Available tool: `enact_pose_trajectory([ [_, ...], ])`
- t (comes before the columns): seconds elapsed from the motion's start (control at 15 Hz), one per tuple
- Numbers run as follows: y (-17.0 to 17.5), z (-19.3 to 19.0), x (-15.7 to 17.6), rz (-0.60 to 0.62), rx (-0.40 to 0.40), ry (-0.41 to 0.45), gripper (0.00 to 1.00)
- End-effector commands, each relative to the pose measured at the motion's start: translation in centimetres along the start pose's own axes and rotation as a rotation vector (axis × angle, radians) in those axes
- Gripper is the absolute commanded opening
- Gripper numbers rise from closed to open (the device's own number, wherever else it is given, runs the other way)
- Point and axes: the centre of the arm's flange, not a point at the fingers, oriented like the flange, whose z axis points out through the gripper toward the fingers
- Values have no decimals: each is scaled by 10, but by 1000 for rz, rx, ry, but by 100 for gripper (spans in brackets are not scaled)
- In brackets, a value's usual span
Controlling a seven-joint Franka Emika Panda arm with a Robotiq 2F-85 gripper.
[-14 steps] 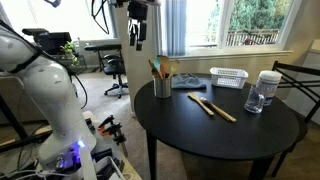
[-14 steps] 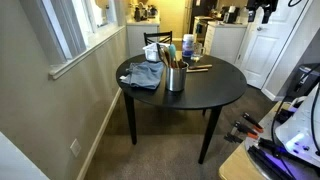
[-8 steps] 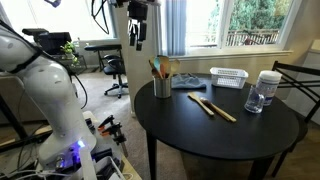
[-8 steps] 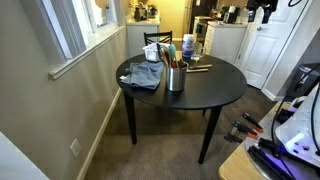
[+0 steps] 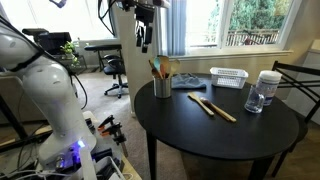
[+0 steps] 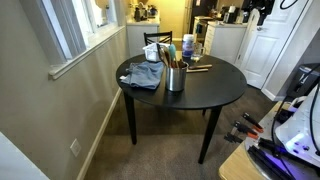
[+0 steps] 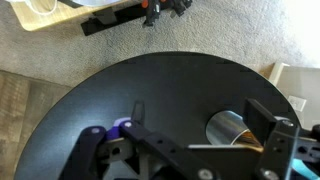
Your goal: Put the wooden spatula in the silver holder.
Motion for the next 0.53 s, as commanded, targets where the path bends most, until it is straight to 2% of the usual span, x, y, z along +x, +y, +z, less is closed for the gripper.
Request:
enact_pose_trajectory([
  [0.0, 16, 1, 47, 78, 137, 4, 100],
  [0.2, 28, 10, 78, 119, 224, 8, 100],
  [0.47, 38, 26, 123, 184, 271, -36, 100],
])
